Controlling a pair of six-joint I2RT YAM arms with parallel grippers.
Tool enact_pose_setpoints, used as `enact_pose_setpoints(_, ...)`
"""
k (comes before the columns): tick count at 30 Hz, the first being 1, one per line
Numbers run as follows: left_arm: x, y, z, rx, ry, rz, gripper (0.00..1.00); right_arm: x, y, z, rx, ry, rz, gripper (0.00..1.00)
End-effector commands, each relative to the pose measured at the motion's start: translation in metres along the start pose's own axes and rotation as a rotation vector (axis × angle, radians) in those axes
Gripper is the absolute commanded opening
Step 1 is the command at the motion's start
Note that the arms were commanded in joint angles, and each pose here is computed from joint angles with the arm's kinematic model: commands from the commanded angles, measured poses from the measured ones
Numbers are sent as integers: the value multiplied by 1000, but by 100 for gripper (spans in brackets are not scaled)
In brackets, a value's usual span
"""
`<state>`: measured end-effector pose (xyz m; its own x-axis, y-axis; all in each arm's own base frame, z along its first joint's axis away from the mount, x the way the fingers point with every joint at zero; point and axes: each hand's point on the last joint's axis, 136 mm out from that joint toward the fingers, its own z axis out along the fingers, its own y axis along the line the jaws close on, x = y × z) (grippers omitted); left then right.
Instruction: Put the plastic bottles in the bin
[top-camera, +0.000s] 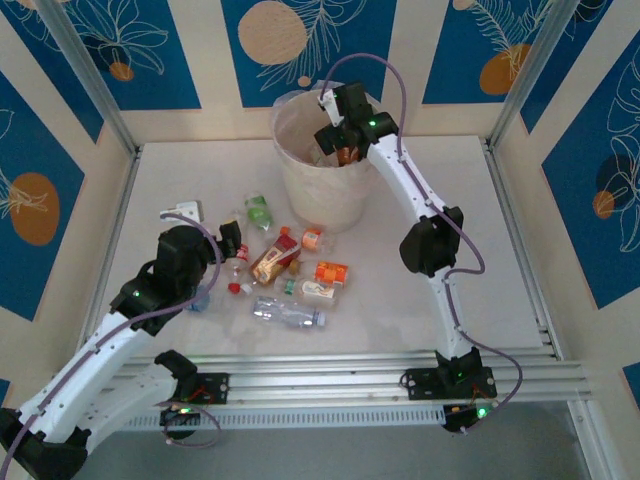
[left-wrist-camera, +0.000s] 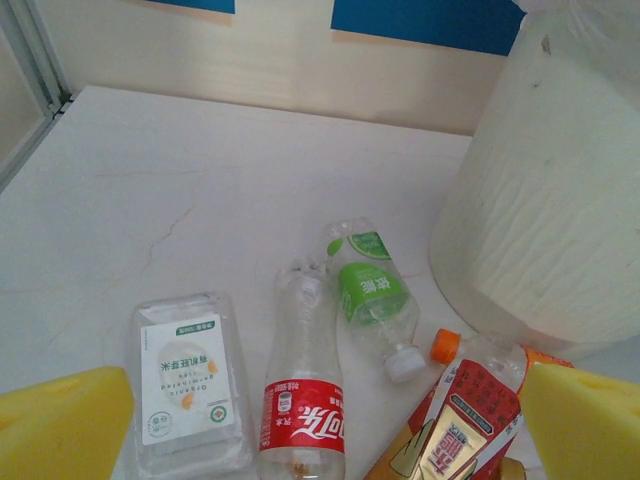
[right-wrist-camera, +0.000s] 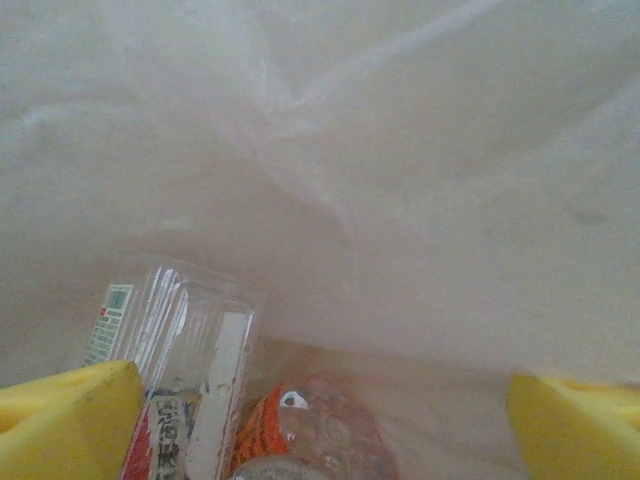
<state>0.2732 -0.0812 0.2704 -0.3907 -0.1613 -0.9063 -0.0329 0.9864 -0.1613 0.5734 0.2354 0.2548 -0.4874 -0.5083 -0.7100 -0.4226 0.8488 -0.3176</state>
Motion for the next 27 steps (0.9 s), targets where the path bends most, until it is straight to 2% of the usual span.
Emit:
enact_pose_setpoints(1,-13,-1,-8,6,-27,-13,99,-46,-23,-67,49,-138,23,99)
enact_pose_setpoints(9,-15,0,-11,12,-35,-20,99,-69,-36,-132,46,-236,93,99)
enact_pose_setpoints(14,-15,0,-13,19,-37,-24,100,-70,-36,-176,9,-271,164,99)
enact_pose_setpoints(19,-15,-3,-13,31,-35,-30,99,-48,-16,-214,-65,-254,226,99)
enact_pose_setpoints(27,-14,5,-12,-11,-34,-76,100,21,61,-267,-212,-228,186,99)
